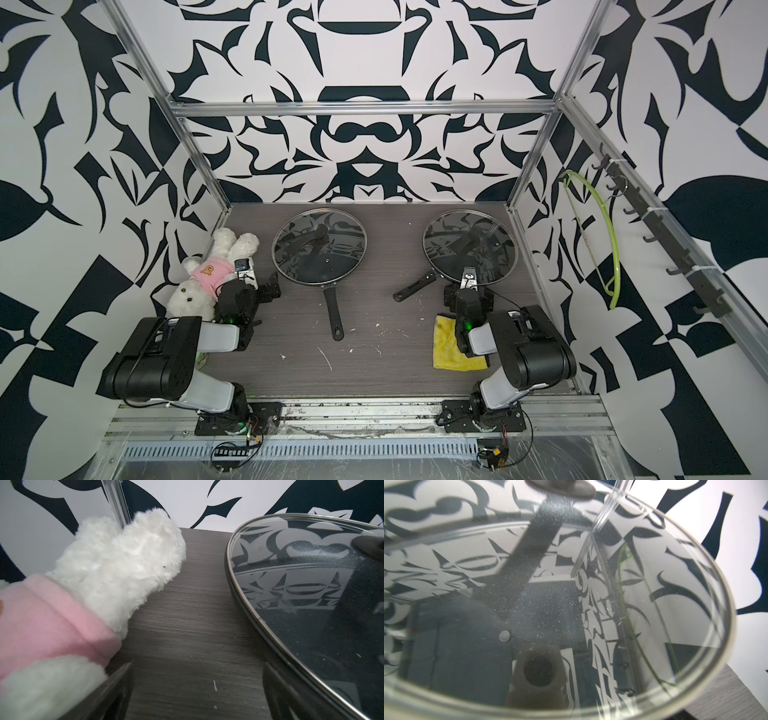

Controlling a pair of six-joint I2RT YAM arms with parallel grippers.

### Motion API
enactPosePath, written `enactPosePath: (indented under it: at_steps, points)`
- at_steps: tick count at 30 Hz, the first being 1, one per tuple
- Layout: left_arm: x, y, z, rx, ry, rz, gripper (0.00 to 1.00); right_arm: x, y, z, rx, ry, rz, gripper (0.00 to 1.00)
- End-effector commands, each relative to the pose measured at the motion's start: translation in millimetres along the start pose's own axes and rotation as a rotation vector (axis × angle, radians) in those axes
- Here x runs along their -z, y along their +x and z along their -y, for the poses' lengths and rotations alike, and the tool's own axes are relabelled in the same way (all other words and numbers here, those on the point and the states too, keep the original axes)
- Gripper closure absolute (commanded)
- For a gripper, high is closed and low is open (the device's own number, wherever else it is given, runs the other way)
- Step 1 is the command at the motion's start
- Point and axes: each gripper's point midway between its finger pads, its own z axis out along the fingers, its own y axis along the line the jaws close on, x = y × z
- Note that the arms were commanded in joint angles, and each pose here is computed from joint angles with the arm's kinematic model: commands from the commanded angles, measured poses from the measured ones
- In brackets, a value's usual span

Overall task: Wipe the pot lid with a cloth
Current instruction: Pick up the pot lid from the cooking pot.

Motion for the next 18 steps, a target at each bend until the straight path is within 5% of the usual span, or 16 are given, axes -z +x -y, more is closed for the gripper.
enactPosePath:
  at_steps: [1, 18]
  points:
    - [15.3, -27.4, -4.6, 0.021, -0.027, 0.103, 0.01, 11.4, -51.8, 2.8, -0.078, -0.007, 0.189, 0.01]
    - [103.6, -107.8, 16.4, 0.054, 0.076, 0.313, 0.01, 66.8, -79.5, 9.4, -0.170, -0.106, 0.203, 0.01]
